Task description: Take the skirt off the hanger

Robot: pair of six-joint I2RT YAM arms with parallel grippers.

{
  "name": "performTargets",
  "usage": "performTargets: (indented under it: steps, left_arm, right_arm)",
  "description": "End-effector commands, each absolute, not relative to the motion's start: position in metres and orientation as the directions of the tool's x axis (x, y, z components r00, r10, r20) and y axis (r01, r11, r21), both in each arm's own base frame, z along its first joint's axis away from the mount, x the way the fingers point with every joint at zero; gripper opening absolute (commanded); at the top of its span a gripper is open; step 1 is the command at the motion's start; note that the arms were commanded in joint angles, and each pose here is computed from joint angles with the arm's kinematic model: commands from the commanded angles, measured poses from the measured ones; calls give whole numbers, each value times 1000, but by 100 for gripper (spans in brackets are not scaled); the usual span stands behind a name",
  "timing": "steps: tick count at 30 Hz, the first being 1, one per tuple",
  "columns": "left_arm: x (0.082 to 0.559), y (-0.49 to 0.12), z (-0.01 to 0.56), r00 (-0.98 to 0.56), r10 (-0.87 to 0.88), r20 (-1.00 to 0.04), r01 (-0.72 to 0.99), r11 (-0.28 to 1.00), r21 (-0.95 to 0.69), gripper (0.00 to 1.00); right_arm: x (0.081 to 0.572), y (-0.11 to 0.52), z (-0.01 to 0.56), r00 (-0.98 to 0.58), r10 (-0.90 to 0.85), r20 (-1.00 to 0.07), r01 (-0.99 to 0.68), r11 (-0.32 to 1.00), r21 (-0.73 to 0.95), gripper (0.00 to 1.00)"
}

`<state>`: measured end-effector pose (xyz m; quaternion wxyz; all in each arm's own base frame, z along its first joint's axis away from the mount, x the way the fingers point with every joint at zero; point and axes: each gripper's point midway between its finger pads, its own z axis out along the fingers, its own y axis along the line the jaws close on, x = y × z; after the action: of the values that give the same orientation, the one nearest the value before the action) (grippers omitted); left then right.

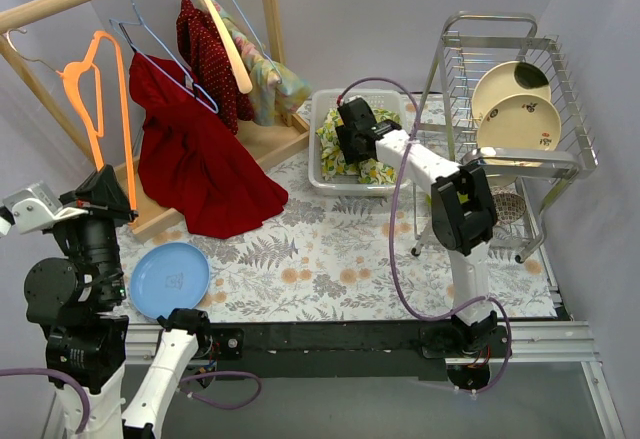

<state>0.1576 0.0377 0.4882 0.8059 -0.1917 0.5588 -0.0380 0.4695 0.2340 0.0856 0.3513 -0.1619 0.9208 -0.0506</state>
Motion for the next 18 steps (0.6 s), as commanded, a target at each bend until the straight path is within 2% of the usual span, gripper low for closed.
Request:
performTargets:
  steps: [1,5,6,7,10,13,18]
  left_arm:
    - [165,41,491,378,-256,-890,-180,922,-342,0]
    - [168,41,491,373,-257,-892,-180,923,-341,0]
    - [169,40,490,367,-258,-894,-180,923,-340,0]
    - [170,40,490,366,-259,-894,-179,923,-340,0]
    - [173,39,488,357,-262,-897,-181,922,-341,0]
    - [178,41,486,345,-254,-904,-197,922,-334,0]
    - [186,45,487,327,-221,-919,-237,922,-306,0]
  right_arm:
    - [470,242,204,-573,-235,-785,-276,957,-86,63]
    - [475,257,238,-520,-212,-828,-324,945,-38,56]
    - [477,262,240,-512,-213,-832,-340,940,-31,51]
    - [481,268,243,-500,-210,-840,-355,935,-22,38]
    - [504,282,242,-461,-209,-863,-373,927,-26,21]
    - [524,289,220,-460,-223,-859,-358,932,-51,16]
    - [529,289,131,-573,-264,-776,-340,938,-68,13]
